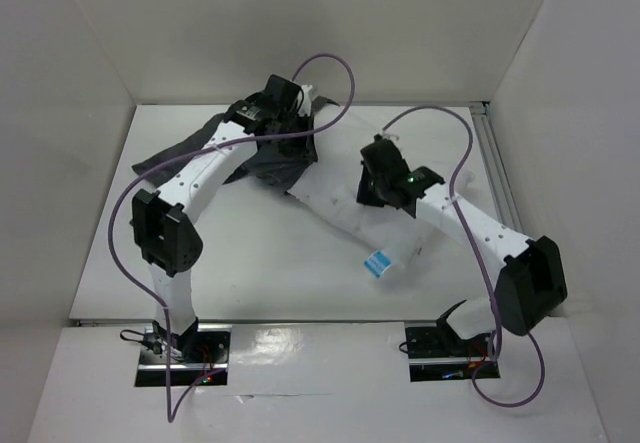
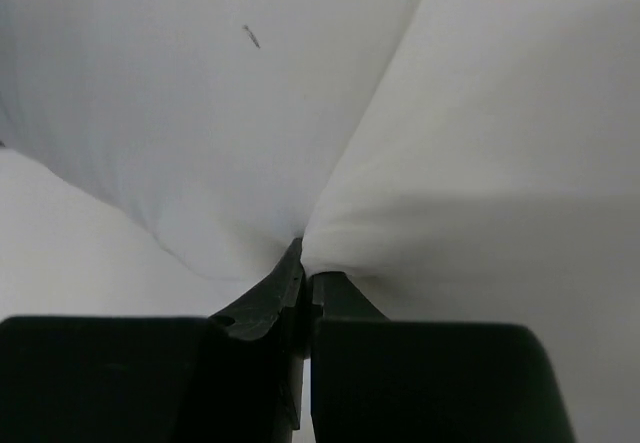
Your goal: Put the pillow into the pillowcase
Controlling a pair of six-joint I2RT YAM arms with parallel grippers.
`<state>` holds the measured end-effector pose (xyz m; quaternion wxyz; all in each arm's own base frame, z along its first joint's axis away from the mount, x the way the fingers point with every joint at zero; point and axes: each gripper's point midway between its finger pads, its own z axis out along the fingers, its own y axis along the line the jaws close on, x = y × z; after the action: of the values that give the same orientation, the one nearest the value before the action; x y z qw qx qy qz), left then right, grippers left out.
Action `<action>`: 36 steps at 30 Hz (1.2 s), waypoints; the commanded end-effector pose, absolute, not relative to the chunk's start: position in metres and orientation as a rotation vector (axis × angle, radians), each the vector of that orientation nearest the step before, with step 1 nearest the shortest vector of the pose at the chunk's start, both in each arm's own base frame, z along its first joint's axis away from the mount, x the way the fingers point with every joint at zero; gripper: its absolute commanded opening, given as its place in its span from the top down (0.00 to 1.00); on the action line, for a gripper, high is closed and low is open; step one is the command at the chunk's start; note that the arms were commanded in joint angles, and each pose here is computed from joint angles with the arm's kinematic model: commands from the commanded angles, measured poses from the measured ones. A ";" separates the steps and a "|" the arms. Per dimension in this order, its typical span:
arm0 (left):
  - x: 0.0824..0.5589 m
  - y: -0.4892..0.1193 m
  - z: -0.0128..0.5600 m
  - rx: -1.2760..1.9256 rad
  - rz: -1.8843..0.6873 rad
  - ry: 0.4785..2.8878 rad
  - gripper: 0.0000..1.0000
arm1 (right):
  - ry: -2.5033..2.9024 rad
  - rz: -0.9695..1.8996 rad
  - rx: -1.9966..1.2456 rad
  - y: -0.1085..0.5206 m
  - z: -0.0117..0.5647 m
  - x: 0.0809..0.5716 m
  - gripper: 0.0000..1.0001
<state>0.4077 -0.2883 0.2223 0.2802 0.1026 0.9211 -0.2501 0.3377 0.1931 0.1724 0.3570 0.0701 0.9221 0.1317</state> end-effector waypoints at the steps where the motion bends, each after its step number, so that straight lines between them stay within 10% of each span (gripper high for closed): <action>1: 0.375 -0.305 0.312 0.345 -0.856 2.241 0.78 | 2.338 0.646 0.153 0.250 0.185 0.298 1.00; 4: 0.370 -0.295 0.333 0.358 -0.814 2.216 0.39 | 2.324 0.551 0.146 0.239 0.197 0.295 0.72; 6: 0.373 -0.292 0.341 0.375 -0.781 2.197 0.21 | 2.285 0.434 0.155 0.222 0.210 0.303 0.33; 9: 0.391 -0.290 0.352 0.373 -0.738 2.153 0.15 | 2.207 0.287 0.191 0.198 0.245 0.315 0.15; 13: 0.439 -0.273 0.355 0.309 -0.546 2.090 0.28 | 2.134 0.072 0.401 0.137 0.273 0.322 0.10; 24: 0.557 -0.230 0.294 0.168 0.247 1.904 0.18 | 2.073 0.021 0.885 0.023 0.239 0.317 0.01; 36: 0.562 -0.208 0.248 0.118 0.223 2.024 0.41 | 2.292 0.202 0.884 0.027 0.155 0.291 0.00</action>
<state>0.5577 -0.2327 0.2198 0.5080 0.0864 0.8503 0.1074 0.2839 0.0103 0.1466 0.3119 0.3699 0.8749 0.0215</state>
